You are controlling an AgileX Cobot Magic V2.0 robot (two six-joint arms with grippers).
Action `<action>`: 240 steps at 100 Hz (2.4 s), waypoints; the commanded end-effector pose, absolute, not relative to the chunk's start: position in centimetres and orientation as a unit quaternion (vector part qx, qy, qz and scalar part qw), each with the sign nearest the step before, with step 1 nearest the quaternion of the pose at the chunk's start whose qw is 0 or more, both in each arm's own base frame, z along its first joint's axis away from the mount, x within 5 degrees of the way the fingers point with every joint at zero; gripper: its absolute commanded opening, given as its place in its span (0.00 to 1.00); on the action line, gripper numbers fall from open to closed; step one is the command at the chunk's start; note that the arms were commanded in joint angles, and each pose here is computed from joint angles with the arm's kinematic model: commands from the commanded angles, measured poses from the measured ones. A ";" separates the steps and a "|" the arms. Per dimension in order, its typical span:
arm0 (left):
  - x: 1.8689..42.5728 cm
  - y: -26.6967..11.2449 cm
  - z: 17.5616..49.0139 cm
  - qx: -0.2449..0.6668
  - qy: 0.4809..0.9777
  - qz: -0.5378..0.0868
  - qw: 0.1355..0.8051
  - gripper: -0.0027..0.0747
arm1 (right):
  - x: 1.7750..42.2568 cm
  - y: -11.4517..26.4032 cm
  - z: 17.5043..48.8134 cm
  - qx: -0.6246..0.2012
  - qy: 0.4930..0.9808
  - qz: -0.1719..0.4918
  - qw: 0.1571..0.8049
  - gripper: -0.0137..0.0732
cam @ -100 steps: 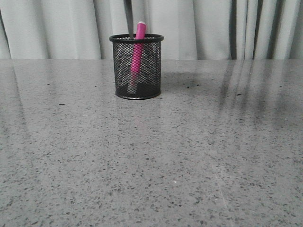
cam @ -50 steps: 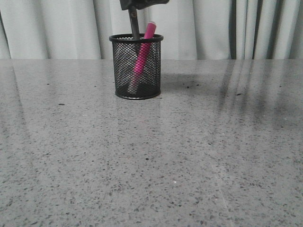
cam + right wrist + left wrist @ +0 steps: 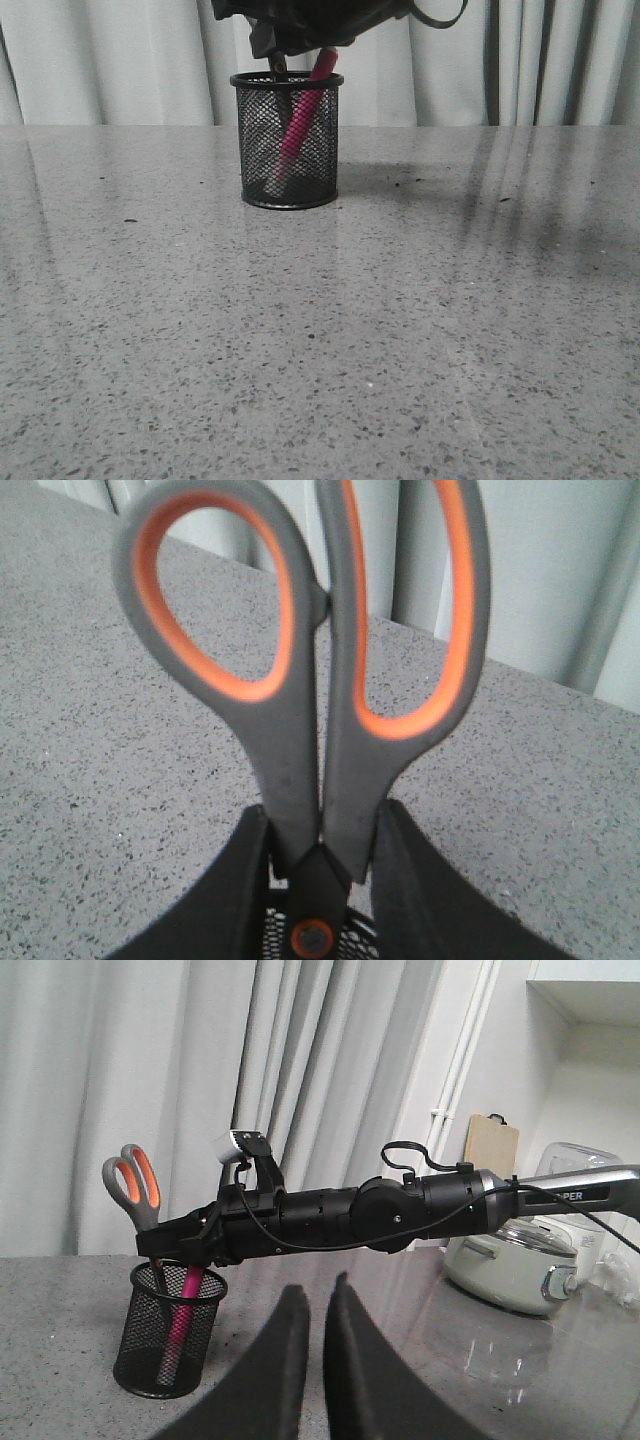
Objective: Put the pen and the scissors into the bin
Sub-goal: 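Carry the scissors blade-down with the right gripper above the mesh cup, then lower the scissors blades into the cup and open the right gripper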
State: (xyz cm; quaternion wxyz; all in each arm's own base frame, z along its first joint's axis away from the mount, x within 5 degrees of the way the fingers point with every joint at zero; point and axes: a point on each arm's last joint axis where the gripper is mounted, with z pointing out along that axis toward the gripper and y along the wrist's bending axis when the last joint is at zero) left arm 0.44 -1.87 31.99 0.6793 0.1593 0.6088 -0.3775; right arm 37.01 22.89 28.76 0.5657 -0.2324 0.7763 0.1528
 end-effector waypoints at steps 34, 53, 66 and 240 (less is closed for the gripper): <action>0.5 -1.6 33.2 0.143 0.588 -0.386 0.697 0.05 | 35.7 22.4 31.9 -0.193 0.743 0.189 0.613 0.08; 0.5 -1.6 33.2 0.143 0.588 -0.386 0.697 0.05 | 34.6 22.1 35.0 -0.208 0.695 0.188 0.662 0.08; 0.5 -1.6 33.2 0.143 0.588 -0.386 0.697 0.05 | 34.0 21.8 35.9 -0.214 0.689 0.185 0.667 0.08; 0.5 -1.8 32.7 0.167 0.606 -0.363 0.687 0.05 | 27.3 17.3 40.2 -0.195 0.650 0.198 0.707 0.37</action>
